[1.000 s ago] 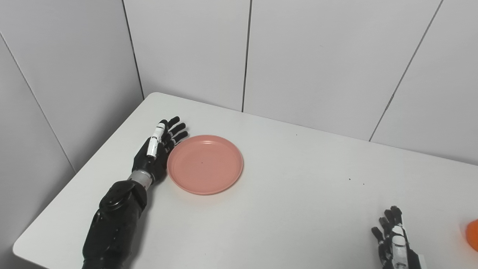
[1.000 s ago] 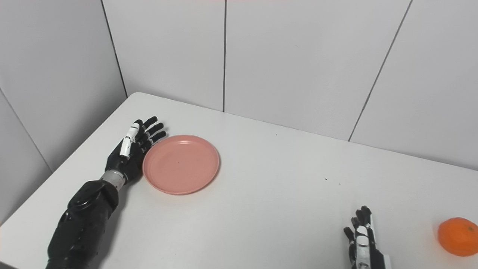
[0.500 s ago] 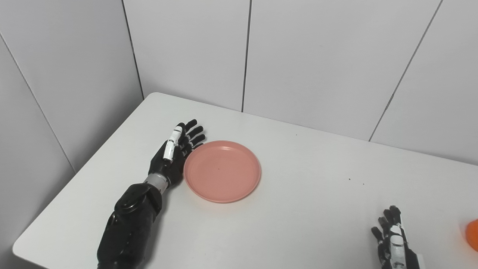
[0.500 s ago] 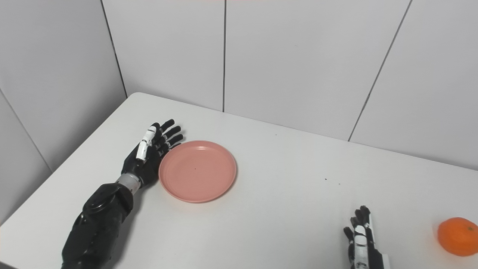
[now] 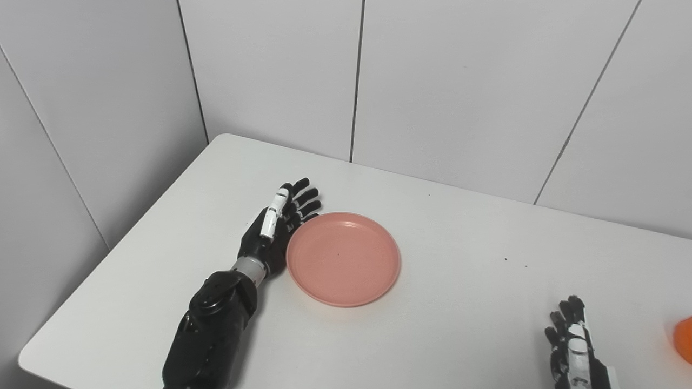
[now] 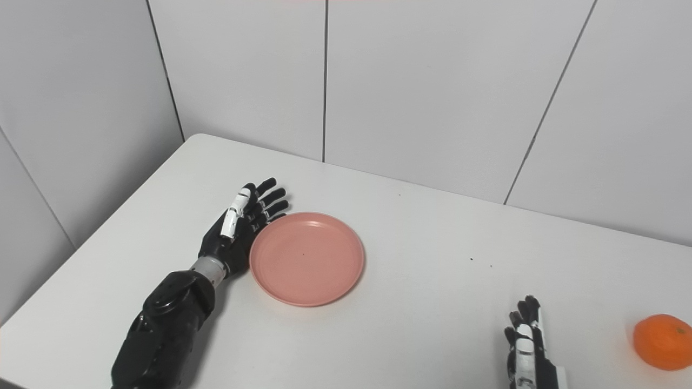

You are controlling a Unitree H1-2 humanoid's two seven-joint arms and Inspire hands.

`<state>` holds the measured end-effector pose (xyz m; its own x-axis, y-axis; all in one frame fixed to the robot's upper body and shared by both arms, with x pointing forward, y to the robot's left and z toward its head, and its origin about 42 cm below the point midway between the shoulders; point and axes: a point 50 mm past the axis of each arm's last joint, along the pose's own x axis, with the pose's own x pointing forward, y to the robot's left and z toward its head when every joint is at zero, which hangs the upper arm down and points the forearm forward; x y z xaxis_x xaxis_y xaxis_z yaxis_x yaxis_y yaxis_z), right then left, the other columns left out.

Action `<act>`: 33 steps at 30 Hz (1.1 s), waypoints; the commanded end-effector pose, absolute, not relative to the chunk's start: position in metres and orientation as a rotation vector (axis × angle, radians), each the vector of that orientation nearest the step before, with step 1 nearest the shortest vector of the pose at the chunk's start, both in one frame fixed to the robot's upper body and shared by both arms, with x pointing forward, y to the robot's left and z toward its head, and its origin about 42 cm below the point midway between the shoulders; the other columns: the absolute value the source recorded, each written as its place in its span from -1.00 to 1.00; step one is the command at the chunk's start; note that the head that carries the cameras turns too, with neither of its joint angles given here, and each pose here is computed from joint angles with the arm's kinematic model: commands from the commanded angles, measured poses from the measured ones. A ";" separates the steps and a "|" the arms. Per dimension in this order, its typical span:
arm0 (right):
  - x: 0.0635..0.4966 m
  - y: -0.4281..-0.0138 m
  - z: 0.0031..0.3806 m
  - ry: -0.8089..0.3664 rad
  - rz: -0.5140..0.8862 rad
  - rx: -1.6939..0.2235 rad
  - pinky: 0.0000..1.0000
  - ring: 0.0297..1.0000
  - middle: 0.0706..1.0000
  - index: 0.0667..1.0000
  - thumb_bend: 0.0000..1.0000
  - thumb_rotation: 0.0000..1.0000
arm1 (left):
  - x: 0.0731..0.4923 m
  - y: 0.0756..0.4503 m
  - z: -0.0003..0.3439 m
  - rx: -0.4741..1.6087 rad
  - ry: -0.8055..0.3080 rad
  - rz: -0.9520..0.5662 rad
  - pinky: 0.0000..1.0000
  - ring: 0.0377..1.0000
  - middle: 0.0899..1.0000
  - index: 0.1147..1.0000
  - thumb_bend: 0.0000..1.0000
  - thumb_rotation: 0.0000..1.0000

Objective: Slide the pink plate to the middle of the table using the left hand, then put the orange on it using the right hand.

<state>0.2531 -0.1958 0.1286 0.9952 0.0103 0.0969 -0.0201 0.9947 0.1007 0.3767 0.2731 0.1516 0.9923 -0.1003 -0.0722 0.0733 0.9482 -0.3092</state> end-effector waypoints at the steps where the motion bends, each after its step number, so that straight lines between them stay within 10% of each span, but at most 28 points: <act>1: 0.256 -0.194 0.141 -0.148 0.017 0.102 1.00 0.98 1.00 1.00 -0.61 1.00 | 0.375 0.265 0.141 -0.323 0.138 -0.111 0.85 0.83 0.83 0.81 -0.31 1.00; 33: 0.257 -0.182 0.142 -0.153 0.004 0.094 1.00 0.97 1.00 1.00 -0.57 1.00 | 0.371 0.199 0.131 -0.353 0.198 -0.248 0.80 0.80 0.80 0.77 -0.29 1.00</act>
<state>0.2531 -0.1863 0.1311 0.9951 -0.0026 0.0992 -0.0060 0.9963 0.0862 0.3760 0.2067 0.1463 0.9654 -0.2531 -0.0630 0.2159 0.9109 -0.3515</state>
